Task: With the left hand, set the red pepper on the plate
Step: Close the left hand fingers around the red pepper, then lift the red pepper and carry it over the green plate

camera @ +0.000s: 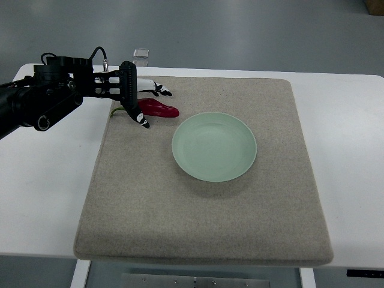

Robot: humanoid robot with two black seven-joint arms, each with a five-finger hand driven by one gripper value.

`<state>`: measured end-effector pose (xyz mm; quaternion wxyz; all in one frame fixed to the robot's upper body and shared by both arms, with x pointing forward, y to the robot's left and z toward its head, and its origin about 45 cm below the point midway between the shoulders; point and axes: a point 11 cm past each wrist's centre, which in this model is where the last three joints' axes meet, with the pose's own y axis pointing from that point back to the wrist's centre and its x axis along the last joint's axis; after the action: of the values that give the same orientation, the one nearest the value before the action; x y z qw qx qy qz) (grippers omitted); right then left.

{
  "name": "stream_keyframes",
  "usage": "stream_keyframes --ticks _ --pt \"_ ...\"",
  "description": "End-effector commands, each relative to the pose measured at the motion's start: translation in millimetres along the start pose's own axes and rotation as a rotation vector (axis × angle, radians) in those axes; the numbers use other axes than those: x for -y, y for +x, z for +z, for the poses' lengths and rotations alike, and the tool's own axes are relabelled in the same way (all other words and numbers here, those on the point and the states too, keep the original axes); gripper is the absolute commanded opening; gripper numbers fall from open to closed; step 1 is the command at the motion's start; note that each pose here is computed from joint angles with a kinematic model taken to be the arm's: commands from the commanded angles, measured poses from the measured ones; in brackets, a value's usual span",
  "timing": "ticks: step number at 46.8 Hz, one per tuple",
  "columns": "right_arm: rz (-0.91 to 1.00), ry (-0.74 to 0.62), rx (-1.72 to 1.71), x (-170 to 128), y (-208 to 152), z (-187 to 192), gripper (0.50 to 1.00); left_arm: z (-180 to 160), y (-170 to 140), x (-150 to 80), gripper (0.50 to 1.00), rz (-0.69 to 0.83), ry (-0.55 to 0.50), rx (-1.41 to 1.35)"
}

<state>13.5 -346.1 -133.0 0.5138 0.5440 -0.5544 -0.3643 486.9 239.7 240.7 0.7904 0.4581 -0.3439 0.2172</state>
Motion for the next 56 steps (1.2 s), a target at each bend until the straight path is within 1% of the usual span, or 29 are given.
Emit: stream_keyframes --ticks 1,3,6,8,9,11,12,14,18,20,22,23,32,40,45,49,52,56 --pt "0.001 0.001 0.000 0.1 0.5 -0.3 0.928 -0.6 -0.2 -0.1 0.851 -0.001 0.002 0.001" --pt "0.000 0.001 0.000 0.1 0.0 -0.4 0.928 -0.8 -0.9 0.0 0.817 -0.003 0.003 0.003" --pt "0.000 -0.001 0.000 -0.1 -0.1 0.5 0.928 -1.0 -1.5 0.1 0.780 -0.006 0.004 0.005" --pt "0.000 -0.001 0.000 -0.1 -0.1 0.5 0.928 -1.0 -1.5 0.1 0.776 -0.006 0.004 0.005" --pt "0.000 0.001 0.000 0.1 0.0 -0.4 0.928 -1.0 -1.5 0.1 0.765 -0.006 0.004 0.005" --pt "0.000 -0.001 0.000 -0.1 -0.1 0.5 0.928 -1.2 -1.8 0.2 0.722 -0.007 0.005 0.005" --pt "0.000 -0.001 0.000 -0.1 -0.1 0.5 0.928 -1.0 -2.7 0.4 0.709 -0.008 0.004 0.005" --pt "0.000 -0.001 0.000 -0.1 -0.1 0.5 0.928 -1.5 -2.6 0.3 0.699 -0.008 0.005 0.004" --pt "0.000 0.001 0.000 0.1 0.0 -0.4 0.928 -1.5 -2.6 0.3 0.598 -0.008 0.005 0.004" --pt "0.000 -0.001 0.000 -0.1 -0.1 0.5 0.928 -1.2 -1.9 0.2 0.572 -0.007 0.005 0.005" --pt "0.000 -0.001 0.000 -0.1 -0.1 0.5 0.928 -1.2 -1.8 0.2 0.519 -0.007 0.005 0.005" --pt "0.000 -0.001 0.000 -0.1 -0.1 0.5 0.928 -1.2 -1.8 0.2 0.500 -0.007 0.005 0.005" --pt "0.000 -0.001 0.000 -0.1 -0.1 0.5 0.928 -1.7 -1.7 0.1 0.500 -0.006 0.006 0.005" --pt "0.000 -0.001 0.000 -0.1 -0.1 0.5 0.928 -1.6 5.9 -2.1 0.500 0.013 0.008 0.002" --pt "0.000 -0.001 0.000 -0.1 -0.1 0.5 0.928 3.8 12.2 -2.6 0.500 0.030 -0.010 -0.012" --pt "0.000 0.001 0.000 0.1 0.0 -0.4 0.928 16.0 31.4 -6.4 0.500 0.061 -0.034 0.004" --pt "0.001 -0.001 0.000 -0.1 0.4 0.5 0.928 31.1 44.5 -8.3 0.500 0.088 -0.077 0.012" --pt "0.000 -0.001 0.000 -0.1 -0.1 0.5 0.928 54.4 48.3 -7.3 0.500 0.097 -0.150 0.021"
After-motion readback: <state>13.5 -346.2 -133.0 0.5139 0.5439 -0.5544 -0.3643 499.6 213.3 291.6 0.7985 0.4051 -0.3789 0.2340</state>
